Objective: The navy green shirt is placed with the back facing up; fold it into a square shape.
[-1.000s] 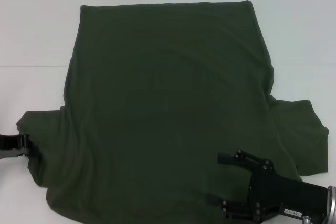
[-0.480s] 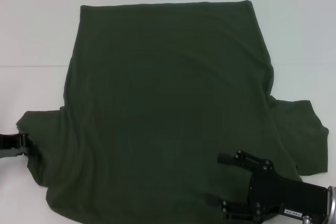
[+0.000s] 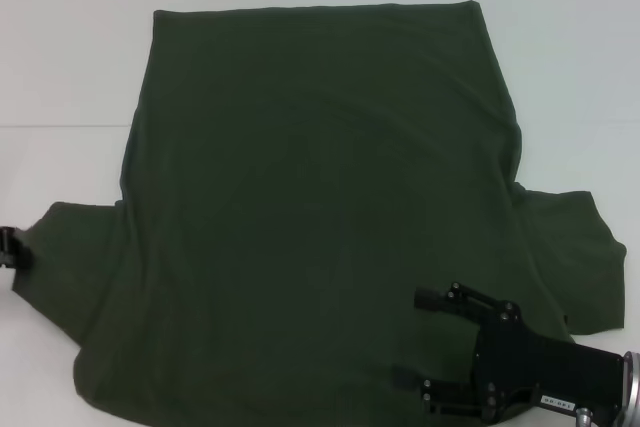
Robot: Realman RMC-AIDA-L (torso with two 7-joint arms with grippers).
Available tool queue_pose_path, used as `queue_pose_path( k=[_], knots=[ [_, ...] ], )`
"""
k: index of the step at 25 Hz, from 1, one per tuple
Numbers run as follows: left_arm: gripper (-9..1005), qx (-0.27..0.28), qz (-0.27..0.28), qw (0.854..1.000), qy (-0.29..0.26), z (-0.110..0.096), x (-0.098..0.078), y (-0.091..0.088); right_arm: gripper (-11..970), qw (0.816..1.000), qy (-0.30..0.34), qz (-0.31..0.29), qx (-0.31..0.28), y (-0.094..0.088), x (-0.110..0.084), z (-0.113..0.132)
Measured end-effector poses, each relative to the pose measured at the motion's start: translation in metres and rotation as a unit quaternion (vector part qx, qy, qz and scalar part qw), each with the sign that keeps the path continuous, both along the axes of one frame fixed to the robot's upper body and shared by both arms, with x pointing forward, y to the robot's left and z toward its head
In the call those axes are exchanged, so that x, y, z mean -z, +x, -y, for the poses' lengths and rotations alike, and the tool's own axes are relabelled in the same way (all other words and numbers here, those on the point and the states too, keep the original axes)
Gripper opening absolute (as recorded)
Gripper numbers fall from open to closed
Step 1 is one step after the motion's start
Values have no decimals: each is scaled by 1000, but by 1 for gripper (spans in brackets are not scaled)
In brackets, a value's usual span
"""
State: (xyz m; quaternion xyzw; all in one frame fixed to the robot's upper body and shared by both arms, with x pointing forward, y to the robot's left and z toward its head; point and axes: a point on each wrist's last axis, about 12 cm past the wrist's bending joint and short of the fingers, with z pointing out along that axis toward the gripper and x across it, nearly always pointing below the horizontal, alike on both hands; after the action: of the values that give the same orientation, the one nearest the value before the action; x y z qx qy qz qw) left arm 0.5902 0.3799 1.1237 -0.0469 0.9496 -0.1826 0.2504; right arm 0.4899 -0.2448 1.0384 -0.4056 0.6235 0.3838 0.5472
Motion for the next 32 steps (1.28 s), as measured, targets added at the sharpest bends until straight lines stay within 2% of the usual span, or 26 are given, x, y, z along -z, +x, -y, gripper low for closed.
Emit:
queue_pose_path(
  k=[5,20,26,32],
  knots=[
    [33,-4,9,1000,0,-5,-8,3,926,1000,0,1,0,1,0,0],
    [34,9,39,999,-2,0,-32,9,926,1000,0,1,-1,1,-1,-1],
    [34,32,48,998,-10,18,-42,12,926,1000,0,2,-2,1,-1,-1],
    [34,84,61,994,-23,59,-54,17,925,1000,-2,1,-1,2,0,-2]
  ],
)
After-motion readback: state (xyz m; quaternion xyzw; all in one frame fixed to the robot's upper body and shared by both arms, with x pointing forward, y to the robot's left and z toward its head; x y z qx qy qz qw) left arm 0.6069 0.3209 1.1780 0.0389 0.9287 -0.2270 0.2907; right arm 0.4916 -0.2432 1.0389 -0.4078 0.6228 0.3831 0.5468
